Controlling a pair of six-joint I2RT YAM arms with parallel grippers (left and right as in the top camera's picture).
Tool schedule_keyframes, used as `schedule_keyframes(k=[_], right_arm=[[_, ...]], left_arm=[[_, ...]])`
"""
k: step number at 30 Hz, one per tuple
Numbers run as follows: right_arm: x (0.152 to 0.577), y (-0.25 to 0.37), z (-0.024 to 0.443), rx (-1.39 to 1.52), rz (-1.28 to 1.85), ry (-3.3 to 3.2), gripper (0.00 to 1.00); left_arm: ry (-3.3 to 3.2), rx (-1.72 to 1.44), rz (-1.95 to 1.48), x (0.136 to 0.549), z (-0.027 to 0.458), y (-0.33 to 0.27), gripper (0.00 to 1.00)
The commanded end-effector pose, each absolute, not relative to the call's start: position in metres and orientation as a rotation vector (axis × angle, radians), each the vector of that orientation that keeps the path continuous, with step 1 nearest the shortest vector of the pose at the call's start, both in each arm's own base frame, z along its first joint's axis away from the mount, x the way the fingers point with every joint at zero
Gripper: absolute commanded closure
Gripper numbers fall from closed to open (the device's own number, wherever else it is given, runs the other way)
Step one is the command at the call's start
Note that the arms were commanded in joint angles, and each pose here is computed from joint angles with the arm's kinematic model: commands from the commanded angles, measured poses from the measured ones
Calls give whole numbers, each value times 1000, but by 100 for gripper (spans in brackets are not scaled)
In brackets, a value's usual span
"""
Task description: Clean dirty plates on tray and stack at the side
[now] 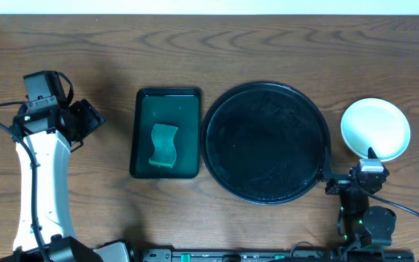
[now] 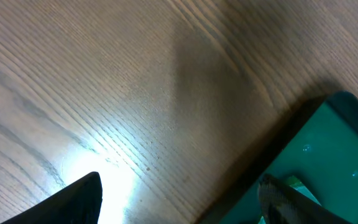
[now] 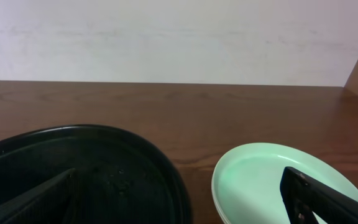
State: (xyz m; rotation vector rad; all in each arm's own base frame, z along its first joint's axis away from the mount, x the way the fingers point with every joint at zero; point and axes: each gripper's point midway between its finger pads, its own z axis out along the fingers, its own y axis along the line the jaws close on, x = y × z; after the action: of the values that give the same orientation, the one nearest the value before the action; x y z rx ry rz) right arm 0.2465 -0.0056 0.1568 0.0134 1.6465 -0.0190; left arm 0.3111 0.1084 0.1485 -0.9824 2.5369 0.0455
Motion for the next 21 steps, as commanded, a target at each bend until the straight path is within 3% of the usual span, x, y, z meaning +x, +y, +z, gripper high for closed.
schedule_keyframes(k=[1,21], right_arm=[[246,-8,157,32,-21,1645,1],[246,-4,157,8,-20,1645,1]], left_arm=[[2518,-985,52,313,155,111,20],[2518,-986,52,313,155,111,20]])
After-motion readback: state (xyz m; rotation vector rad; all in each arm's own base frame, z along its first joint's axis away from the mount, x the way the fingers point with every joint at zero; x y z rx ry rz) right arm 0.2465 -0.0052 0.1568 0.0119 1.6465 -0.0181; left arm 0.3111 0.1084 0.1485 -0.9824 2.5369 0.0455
